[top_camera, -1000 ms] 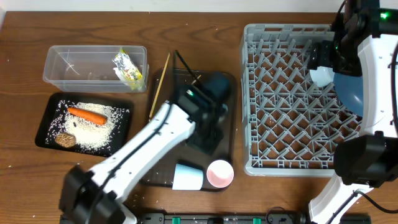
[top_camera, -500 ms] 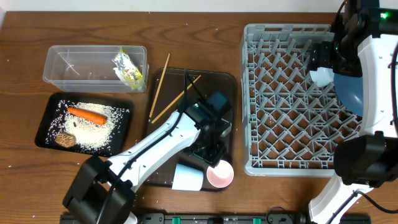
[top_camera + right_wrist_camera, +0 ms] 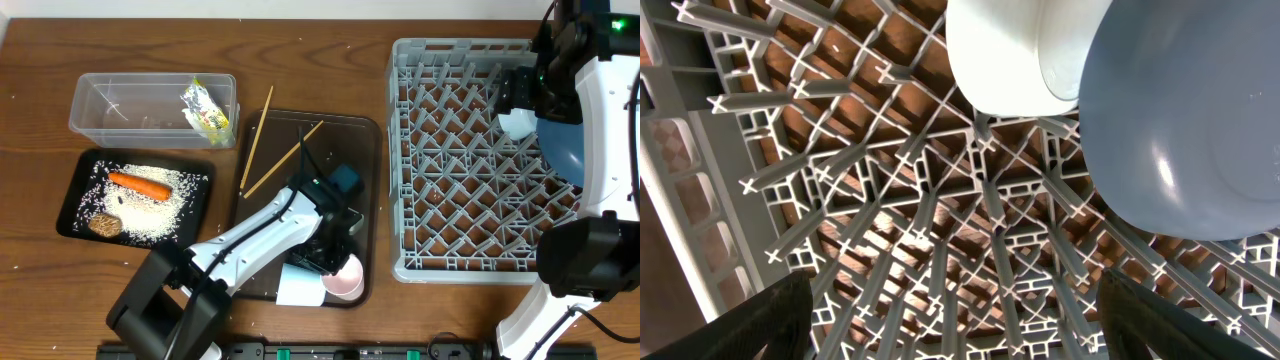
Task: Sort waste into correct bins and load items into the dishwasher rack
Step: 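Lift the pink cup up toward the right gripper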
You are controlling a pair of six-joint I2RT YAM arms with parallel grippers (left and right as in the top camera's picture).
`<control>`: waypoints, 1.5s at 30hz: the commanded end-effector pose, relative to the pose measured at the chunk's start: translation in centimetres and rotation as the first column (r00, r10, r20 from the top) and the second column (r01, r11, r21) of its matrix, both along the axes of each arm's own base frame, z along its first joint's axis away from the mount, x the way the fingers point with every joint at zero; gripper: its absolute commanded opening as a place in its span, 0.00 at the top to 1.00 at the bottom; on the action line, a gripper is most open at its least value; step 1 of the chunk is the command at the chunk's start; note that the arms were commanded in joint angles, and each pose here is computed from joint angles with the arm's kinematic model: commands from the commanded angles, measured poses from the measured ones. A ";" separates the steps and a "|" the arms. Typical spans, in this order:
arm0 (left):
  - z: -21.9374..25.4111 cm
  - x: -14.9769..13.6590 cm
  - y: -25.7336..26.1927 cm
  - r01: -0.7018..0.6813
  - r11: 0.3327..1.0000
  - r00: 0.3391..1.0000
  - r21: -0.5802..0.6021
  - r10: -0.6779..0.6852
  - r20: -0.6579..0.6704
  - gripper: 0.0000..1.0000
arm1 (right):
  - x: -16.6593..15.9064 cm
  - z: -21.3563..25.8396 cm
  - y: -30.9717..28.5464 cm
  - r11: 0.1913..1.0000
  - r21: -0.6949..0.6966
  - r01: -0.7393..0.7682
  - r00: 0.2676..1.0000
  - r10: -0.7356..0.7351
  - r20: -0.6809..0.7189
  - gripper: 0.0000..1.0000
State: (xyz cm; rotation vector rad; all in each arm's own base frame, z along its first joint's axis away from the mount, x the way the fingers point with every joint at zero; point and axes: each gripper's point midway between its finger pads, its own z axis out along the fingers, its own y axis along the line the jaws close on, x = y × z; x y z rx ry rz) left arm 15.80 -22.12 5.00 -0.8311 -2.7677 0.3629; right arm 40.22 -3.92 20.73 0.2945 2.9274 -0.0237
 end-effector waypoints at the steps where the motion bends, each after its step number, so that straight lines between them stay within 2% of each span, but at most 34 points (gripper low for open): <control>1: 1.4 1.7 -1.2 -0.016 0.999 0.999 -0.041 0.017 0.042 0.94 | 0.1 -0.4 0.2 0.999 0.031 -0.011 1.000 0.012 -0.009 0.16; 6: 4.8 5.1 -2.4 -0.053 0.993 0.991 -0.109 0.066 0.114 0.94 | 0.2 -0.4 1.3 0.995 0.093 -0.026 1.000 0.026 -0.001 0.18; 9: 7.3 7.6 -2.0 -0.104 0.984 0.980 -0.146 0.126 0.153 0.94 | 0.5 0.1 4.0 0.963 0.227 -0.147 0.989 0.141 0.043 0.19; 11: 9.5 9.8 -1.2 -0.157 0.971 0.966 -0.180 0.189 0.177 0.94 | 0.8 1.4 7.6 0.867 0.383 -0.320 0.947 0.280 0.157 0.21; 14: 12.7 12.9 -0.2 -0.227 0.925 0.940 -0.304 0.290 0.181 0.94 | 0.7 5.6 13.0 0.587 0.542 -0.602 0.798 0.411 0.440 0.21; 16: 14.8 14.5 0.3 -0.253 0.875 0.926 -0.414 0.342 0.157 0.93 | 0.2 8.6 15.2 0.405 0.552 -0.728 0.685 0.400 0.609 0.21; 17: 16.0 15.5 0.5 -0.262 0.834 0.920 -0.485 0.368 0.136 0.94 | 0.0 9.7 15.8 0.344 0.541 -0.768 0.640 0.383 0.666 0.21; 19: 18.2 17.1 1.0 -0.270 0.737 0.910 -0.619 0.406 0.086 0.94 | -0.3 11.5 16.6 0.253 0.512 -0.821 0.571 0.342 0.747 0.21; 21: 20.4 18.6 1.8 -0.254 0.632 0.904 -0.732 0.425 0.054 0.94 | -0.5 12.6 17.2 0.195 0.484 -0.853 0.522 0.314 0.793 0.21; 24: 22.4 19.9 3.0 -0.221 0.545 0.895 -0.809 0.442 0.053 0.94 | -1.0 13.5 18.5 0.131 0.451 -0.883 0.469 0.298 0.832 0.21; 29: 23.5 21.0 3.7 -0.197 0.504 0.885 -0.841 0.460 0.068 0.94 | -2.3 13.9 22.7 0.017 0.382 -0.924 0.366 0.328 0.871 0.20; 32: 24.9 20.9 3.2 -0.137 0.452 0.901 -0.881 0.427 0.079 0.94 | -2.7 13.5 25.7 -0.054 0.344 -0.937 0.305 0.349 0.886 0.17; 38: 26.4 20.6 3.4 -0.100 0.384 0.915 -0.918 0.398 0.067 0.94 | -0.7 11.9 27.8 -0.071 0.397 -0.915 0.350 0.351 0.869 0.16; 45: 26.9 21.2 4.7 -0.098 0.362 0.905 -0.927 0.420 0.068 0.94 | 0.7 10.2 28.2 -0.074 0.448 -0.891 0.398 0.347 0.849 0.15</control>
